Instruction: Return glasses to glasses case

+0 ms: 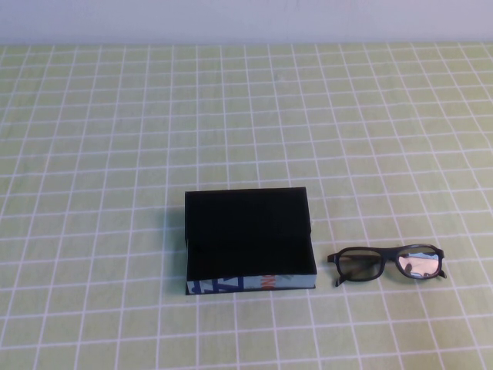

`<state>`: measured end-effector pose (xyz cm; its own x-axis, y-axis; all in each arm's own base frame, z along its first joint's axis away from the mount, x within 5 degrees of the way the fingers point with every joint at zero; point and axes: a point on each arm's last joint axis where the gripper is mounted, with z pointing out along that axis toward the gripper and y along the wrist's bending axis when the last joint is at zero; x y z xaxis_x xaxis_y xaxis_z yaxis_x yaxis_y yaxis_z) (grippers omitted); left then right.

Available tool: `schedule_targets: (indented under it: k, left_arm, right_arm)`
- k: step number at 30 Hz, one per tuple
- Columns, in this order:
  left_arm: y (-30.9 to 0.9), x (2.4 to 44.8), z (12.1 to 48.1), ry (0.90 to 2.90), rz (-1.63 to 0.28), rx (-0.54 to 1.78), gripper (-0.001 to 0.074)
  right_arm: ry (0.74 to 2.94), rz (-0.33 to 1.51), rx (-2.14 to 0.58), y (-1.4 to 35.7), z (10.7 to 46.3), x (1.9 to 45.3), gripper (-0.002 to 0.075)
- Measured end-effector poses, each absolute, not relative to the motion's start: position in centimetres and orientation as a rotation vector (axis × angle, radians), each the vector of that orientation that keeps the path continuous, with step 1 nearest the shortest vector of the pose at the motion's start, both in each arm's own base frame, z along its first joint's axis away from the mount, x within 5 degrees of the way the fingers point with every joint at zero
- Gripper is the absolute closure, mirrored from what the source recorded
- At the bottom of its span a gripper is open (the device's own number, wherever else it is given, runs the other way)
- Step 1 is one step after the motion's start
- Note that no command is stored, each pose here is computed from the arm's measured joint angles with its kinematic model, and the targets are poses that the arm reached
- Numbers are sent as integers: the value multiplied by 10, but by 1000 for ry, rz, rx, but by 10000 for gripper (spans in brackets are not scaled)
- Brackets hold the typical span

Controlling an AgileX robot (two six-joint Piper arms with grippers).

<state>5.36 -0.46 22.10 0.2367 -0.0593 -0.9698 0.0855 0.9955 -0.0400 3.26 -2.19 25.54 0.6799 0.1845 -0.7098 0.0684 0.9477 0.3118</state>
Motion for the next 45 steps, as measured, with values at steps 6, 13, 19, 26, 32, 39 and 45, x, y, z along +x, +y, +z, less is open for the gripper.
schedule_targets:
  k: [6, 13, 19, 26, 32, 39, 45]
  left_arm:
    - [-6, 41, 249, 986, -217, -6, 739]
    - [-6, 23, 289, 770, -328, -34, 739]
    - [-4, 3, 336, 716, -324, -36, 739]
    - [-2, 20, 357, 991, -300, -87, 739]
    - [-1, 48, 349, 1459, -249, -169, 739]
    - [-2, 61, 331, 1731, -233, -207, 739]
    - [-4, 60, 324, 1815, -192, -134, 739]
  right_arm:
    - [707, 169, 330, -20, 273, 24, 743]
    - [688, 290, -5, 12, 348, -3, 743]
    - [778, 351, -180, 29, 397, 2, 743]
    - [1134, 345, -40, 19, 411, 64, 743]
    - [1428, 223, -68, 14, 384, 125, 743]
    - [1628, 76, -33, 2, 355, 171, 743]
    - [1656, -97, 97, -16, 349, 179, 743]
